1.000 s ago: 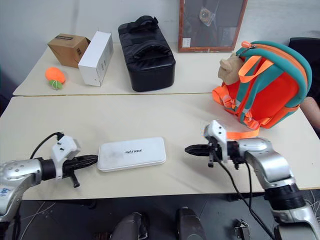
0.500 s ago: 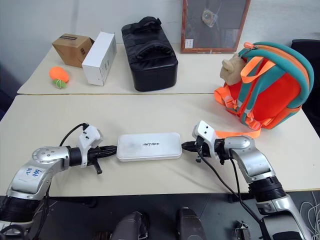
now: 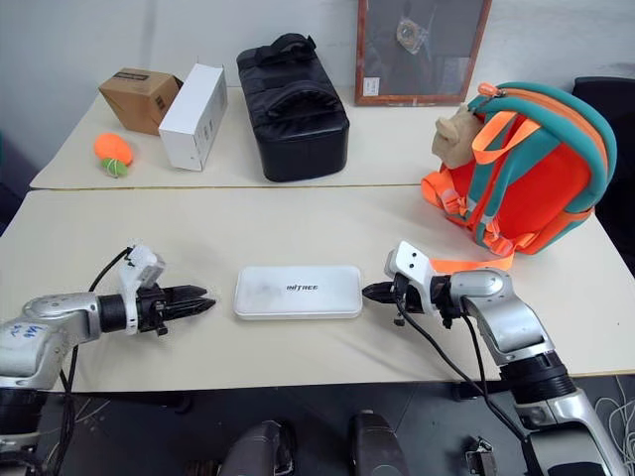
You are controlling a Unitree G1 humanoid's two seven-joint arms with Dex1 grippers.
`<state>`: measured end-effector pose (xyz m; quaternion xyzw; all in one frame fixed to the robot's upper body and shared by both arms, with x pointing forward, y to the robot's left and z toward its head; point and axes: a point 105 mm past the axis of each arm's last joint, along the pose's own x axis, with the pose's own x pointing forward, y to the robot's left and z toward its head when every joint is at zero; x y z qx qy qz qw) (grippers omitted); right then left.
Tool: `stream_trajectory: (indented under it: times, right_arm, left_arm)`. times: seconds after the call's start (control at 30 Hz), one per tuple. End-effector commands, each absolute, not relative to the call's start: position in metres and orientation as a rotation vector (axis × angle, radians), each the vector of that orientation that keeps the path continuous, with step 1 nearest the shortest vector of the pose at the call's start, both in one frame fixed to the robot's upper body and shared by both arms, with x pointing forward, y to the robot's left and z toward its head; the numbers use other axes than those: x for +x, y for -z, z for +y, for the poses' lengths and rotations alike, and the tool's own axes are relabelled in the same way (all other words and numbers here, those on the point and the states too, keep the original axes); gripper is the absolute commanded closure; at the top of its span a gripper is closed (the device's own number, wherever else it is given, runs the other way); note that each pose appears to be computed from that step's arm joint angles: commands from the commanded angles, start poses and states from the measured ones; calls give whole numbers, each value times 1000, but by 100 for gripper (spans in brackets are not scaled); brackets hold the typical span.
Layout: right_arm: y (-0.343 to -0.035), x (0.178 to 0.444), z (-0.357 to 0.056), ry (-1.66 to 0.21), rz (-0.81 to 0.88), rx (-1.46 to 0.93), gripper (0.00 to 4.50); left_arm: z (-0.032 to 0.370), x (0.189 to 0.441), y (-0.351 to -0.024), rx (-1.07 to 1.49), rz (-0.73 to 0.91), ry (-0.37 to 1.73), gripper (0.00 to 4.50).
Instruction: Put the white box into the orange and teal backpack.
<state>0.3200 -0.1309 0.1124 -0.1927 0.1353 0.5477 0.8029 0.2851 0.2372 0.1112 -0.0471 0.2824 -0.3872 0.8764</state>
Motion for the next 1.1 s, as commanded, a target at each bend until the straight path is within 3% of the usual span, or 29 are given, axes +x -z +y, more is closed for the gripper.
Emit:
stream_trajectory:
  times: [0.03, 0.17, 0.4, 0.63, 0.87, 1.03, 1.1]
  right_arm:
    - [-121, 322, -133, -1179, 251, -459, 450]
    - [-118, 324, -133, -1177, 260, -453, 450]
    - [-114, 323, -133, -1190, 264, -462, 450]
    - [-116, 325, -131, -1181, 243, -459, 450]
    - [-111, 317, -134, -1181, 244, -452, 450]
    - [-105, 312, -136, -1176, 254, -459, 450]
    - [-105, 311, -136, -1172, 254, -458, 450]
  left_arm:
    - [230, 280, -115, -230, 631, 853, 108]
    - [219, 294, -117, -295, 634, 860, 3]
    - [192, 311, -118, -399, 643, 936, 3]
    - [145, 300, -98, -329, 804, 1108, 3]
    - [94, 330, -130, -431, 722, 1217, 3]
    - [90, 342, -142, -433, 690, 1225, 3]
    - [92, 339, -148, -484, 685, 1256, 41]
